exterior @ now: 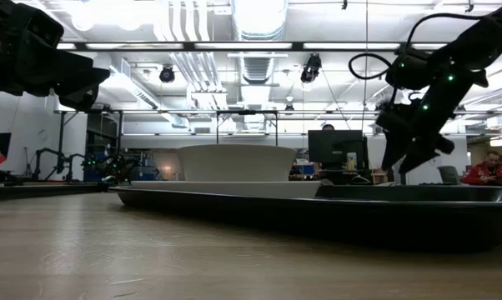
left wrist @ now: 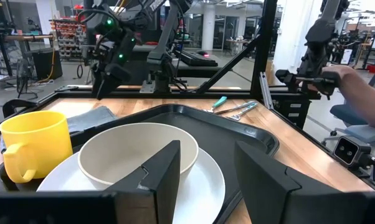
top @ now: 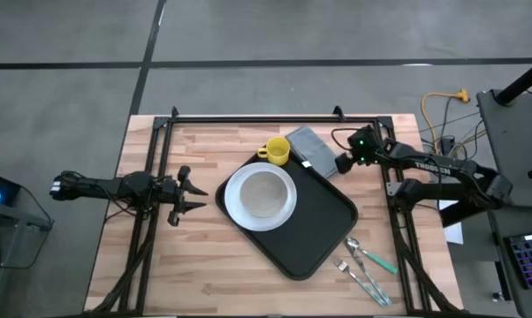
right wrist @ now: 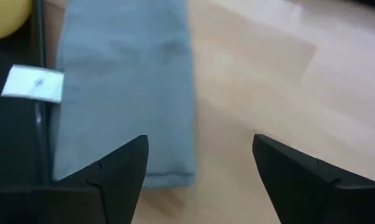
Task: Set up tray
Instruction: Put the gray napkin to the right of the white plate on the black serving tray
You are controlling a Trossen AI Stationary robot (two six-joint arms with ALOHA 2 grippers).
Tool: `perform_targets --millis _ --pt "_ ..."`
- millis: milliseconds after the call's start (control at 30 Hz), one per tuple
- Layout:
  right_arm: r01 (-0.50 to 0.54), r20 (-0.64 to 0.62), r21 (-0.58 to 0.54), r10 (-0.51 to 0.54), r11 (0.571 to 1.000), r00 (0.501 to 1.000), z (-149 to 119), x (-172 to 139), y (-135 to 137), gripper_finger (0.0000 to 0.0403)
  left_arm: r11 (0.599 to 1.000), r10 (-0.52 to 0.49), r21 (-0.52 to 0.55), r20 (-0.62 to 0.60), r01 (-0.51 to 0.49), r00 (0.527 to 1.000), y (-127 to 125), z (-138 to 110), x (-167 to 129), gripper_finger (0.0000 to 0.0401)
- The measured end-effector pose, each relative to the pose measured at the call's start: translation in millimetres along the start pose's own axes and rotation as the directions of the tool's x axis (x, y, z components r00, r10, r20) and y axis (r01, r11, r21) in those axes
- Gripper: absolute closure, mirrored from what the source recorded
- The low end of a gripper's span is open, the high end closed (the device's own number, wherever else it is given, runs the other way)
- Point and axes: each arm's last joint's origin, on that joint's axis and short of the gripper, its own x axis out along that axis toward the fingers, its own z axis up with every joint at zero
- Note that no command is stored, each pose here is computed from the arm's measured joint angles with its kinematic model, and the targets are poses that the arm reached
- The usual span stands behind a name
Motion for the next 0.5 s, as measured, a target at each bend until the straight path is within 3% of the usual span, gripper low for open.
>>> perform_targets --millis 500 --pt "-0.052 -0.085 0.007 0.052 0.999 0.995 -9 26 -1 0.0128 1.000 0.000 0.000 0.000 0.000 1.000 0 0 0 0.0265"
